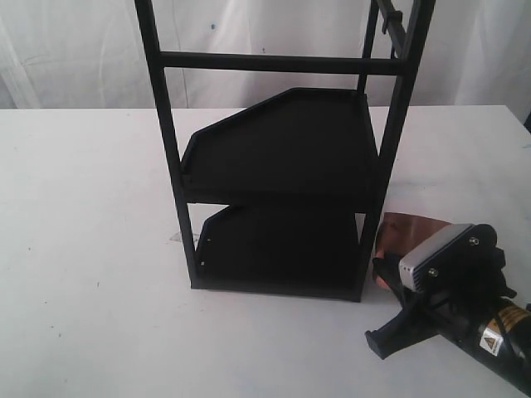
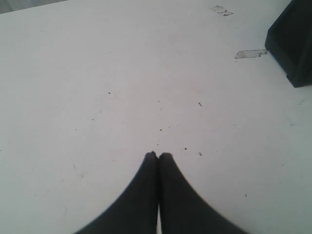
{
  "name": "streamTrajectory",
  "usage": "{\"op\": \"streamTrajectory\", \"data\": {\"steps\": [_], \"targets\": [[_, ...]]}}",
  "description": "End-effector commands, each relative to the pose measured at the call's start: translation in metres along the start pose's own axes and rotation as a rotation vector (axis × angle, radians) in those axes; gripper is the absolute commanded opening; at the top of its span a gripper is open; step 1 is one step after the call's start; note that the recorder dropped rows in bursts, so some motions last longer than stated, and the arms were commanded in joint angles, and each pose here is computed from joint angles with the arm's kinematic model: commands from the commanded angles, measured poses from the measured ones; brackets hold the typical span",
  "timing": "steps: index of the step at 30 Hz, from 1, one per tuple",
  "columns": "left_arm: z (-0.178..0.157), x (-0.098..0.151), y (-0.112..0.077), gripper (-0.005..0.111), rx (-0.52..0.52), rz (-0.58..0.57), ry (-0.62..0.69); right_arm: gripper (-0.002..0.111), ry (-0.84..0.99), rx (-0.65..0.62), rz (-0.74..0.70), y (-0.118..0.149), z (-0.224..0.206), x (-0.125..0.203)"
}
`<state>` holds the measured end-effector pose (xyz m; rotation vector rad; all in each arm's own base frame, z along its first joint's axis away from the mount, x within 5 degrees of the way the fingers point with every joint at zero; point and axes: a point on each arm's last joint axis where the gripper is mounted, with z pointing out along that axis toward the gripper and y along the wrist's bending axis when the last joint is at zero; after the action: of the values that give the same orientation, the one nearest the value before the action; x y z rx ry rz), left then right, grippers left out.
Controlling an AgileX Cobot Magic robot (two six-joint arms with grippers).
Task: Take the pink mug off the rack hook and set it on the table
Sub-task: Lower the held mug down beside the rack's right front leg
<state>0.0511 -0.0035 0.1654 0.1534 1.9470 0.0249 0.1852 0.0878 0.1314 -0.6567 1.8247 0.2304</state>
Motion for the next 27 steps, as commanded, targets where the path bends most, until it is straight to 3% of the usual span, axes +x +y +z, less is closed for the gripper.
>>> {"op": "streamTrajectory", "data": {"steps": [1,8,15,23,27], "targets": [[0.0,0.001,0.0,0.001,0.002,-0.012,0.002,0.0,-0.02,-0.006,0.007,0.001,0.001,-0.002],[0.0,0.001,0.0,0.001,0.002,-0.012,0.002,0.014,-0.014,-0.034,-0.008,0.003,0.0,-0.001],[0.0,0.001,0.0,0.001,0.002,-0.012,0.002,0.014,0.039,-0.127,-0.059,0.012,-0.001,0.004],[0.0,0.001,0.0,0.001,0.002,-0.012,0.002,0.027,0.091,-0.135,-0.017,0.014,-0.008,0.013],[0.0,0.001,0.0,0.001,0.002,-0.012,0.002,0.028,0.097,-0.136,-0.01,0.015,-0.008,0.014]]}}
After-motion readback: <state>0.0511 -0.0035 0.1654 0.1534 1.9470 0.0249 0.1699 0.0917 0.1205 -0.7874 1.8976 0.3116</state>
